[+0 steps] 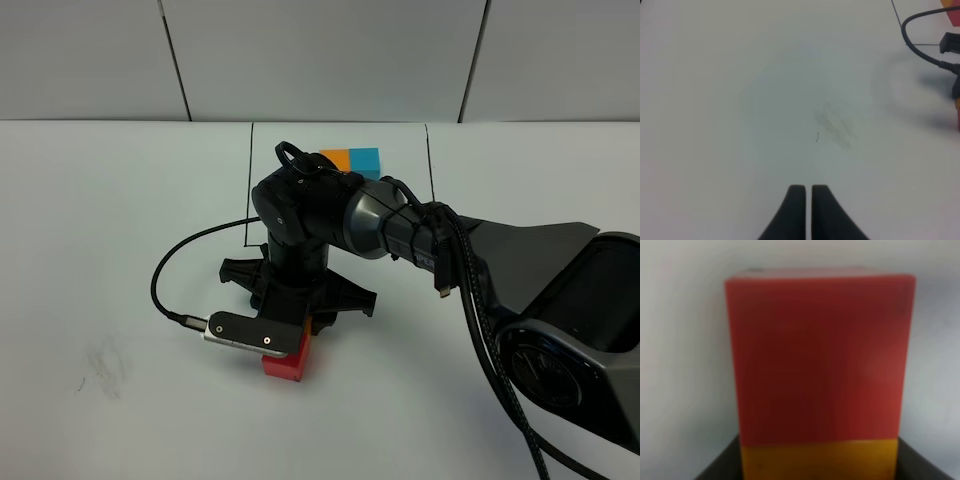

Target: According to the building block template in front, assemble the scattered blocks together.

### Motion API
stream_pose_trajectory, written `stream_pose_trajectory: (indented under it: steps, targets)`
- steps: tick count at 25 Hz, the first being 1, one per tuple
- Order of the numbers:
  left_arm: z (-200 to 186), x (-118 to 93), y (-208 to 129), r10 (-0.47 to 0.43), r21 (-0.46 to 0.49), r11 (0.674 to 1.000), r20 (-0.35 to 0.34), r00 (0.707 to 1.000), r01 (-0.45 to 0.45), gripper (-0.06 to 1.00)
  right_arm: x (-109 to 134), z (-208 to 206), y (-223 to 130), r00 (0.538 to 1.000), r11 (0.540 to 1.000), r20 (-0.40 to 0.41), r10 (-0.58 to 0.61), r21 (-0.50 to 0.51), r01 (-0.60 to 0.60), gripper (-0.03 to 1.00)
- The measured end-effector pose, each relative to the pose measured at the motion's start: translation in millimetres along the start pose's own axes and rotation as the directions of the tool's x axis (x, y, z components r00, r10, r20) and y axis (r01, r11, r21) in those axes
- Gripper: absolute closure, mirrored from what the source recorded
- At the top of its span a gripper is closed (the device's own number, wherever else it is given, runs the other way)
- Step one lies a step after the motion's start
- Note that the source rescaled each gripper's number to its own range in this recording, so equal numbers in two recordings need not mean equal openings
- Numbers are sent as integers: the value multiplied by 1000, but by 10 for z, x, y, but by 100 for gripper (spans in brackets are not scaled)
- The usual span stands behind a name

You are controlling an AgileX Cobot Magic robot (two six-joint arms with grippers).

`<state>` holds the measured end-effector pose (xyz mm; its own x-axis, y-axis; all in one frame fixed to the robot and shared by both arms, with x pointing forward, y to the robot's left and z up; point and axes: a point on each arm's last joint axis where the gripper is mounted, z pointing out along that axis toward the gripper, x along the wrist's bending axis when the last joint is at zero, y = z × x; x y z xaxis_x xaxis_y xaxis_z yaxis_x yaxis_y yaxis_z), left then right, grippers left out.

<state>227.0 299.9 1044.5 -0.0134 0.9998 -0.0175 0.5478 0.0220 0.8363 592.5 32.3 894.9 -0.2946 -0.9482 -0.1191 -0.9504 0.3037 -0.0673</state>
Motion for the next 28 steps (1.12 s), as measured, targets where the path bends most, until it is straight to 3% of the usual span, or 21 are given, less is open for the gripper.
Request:
stream_pose_trajectory:
  steps: [13, 15, 22, 28]
  targets:
    - [0, 0, 0, 0, 0, 1000, 0, 1000, 0, 94, -35, -1, -20, 992, 993, 41, 118, 17, -119, 47]
    - [0, 0, 0, 0, 0, 1000, 0, 1000, 0, 94, -39, 0, -27, 988, 989, 47, 145, 23, -146, 42]
    - [0, 0, 0, 0, 0, 1000, 0, 1000, 0, 94, -76, 5, -43, 969, 973, 91, 227, 27, -231, 2]
    - [0, 0, 0, 0, 0, 1000, 0, 1000, 0, 94, -78, -19, -44, 963, 966, 96, 253, 25, -256, -3]
